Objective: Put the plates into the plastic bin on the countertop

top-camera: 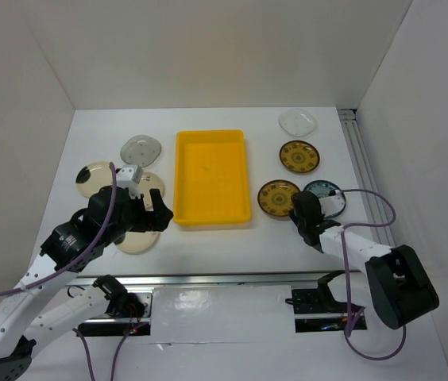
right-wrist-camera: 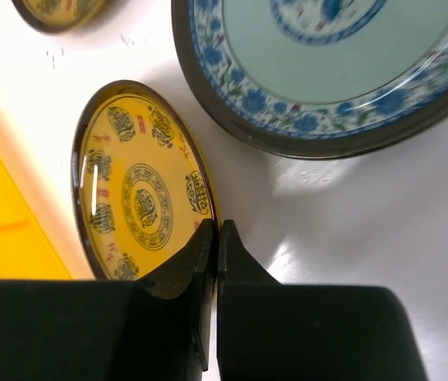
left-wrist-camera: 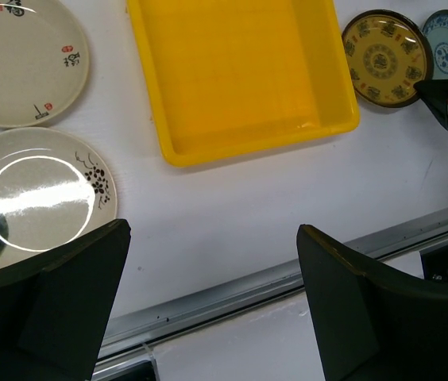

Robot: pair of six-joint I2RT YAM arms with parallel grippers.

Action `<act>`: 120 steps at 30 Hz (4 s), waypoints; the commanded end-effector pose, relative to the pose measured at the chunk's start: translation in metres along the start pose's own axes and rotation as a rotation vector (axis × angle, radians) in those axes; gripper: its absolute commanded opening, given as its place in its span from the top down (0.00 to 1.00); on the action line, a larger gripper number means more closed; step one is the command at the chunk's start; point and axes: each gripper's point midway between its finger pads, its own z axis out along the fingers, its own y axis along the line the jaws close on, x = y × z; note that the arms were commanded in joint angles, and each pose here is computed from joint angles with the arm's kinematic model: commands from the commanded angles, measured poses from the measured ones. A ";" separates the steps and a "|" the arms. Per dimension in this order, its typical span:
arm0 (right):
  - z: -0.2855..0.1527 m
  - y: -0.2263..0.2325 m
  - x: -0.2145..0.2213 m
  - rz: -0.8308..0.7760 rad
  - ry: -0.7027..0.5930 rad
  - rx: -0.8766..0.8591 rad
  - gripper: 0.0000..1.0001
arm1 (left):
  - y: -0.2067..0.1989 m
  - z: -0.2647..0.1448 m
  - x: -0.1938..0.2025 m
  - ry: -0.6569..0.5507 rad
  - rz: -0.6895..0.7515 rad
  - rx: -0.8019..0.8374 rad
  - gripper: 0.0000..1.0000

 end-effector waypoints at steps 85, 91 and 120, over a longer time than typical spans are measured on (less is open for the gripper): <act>-0.186 0.264 0.083 -0.823 0.338 -1.075 0.00 | 0.176 0.056 0.138 0.016 -1.024 -0.763 0.06; -0.179 0.257 0.071 -0.775 0.338 -1.068 0.00 | 0.187 0.062 0.156 0.027 -1.031 -0.813 0.18; -0.182 0.251 0.017 -0.663 0.267 -1.031 0.00 | 0.176 0.046 0.141 -0.014 -1.062 -0.778 1.00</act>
